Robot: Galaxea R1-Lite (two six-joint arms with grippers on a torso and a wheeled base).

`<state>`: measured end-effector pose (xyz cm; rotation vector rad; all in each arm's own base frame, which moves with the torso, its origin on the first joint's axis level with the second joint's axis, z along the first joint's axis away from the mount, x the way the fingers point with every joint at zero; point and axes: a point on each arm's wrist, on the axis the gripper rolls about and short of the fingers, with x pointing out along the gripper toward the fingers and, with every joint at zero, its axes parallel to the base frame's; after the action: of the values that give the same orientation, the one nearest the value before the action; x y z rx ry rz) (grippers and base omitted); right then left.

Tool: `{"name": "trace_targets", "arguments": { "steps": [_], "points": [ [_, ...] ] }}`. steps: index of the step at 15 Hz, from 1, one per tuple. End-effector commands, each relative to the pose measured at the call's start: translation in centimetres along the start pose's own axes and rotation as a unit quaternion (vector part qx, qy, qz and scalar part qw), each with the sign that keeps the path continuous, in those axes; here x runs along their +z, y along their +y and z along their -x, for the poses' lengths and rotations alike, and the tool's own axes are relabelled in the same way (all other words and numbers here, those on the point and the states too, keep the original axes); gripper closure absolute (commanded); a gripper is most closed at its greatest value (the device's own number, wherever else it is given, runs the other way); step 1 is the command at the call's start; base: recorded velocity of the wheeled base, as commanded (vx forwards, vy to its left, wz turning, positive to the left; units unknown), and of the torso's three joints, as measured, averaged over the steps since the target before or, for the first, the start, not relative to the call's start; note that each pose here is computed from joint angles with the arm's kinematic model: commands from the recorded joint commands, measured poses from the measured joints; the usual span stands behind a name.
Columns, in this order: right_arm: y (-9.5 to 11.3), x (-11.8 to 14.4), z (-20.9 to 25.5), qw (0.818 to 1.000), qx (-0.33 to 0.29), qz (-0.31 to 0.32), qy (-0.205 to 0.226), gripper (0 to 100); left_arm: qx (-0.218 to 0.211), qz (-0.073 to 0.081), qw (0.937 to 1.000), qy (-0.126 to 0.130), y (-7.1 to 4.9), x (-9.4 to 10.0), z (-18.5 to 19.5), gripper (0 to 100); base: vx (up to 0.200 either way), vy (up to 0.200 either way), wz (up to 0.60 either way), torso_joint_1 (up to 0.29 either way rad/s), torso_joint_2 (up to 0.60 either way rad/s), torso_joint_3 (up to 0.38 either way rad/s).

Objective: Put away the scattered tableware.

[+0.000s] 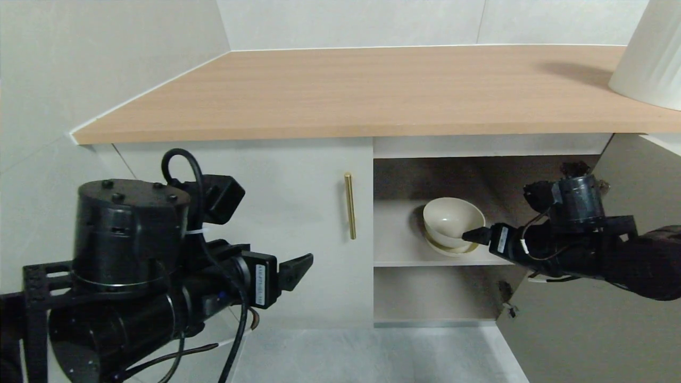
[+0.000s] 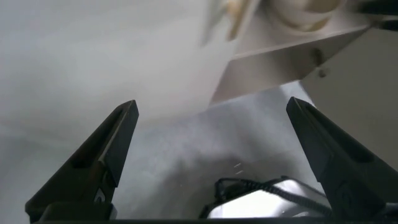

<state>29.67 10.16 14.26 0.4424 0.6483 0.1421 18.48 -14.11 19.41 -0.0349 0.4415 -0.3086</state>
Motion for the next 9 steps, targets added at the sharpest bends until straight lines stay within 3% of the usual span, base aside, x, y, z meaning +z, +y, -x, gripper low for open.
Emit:
{"name": "trace_targets", "arguments": {
  "steps": [1,4,5,9],
  "points": [
    [1.5,-0.5,6.5,0.999,0.029,0.018,0.002,0,0.007,0.018,0.9991,-0.037,2.3,-0.3,3.8,0,0.000,0.000,0.00,0.000,0.00,0.000],
    [1.4,-1.3,11.2,0.998,0.056,0.037,-0.003,0,0.011,0.010,0.9991,-0.039,3.1,-1.1,5.3,0,0.000,0.000,0.00,0.000,0.00,0.000],
    [1.4,-2.2,12.9,0.996,0.067,0.062,0.012,0,0.031,0.016,0.9988,-0.035,3.9,-1.2,5.3,0,0.000,0.000,0.00,0.000,0.00,0.000],
    [0.7,-4.0,13.5,0.989,0.073,0.118,0.047,0,0.040,0.019,0.9982,-0.040,4.1,-1.0,5.3,0,0.000,0.000,0.00,0.000,0.00,0.000]
  ]
}}
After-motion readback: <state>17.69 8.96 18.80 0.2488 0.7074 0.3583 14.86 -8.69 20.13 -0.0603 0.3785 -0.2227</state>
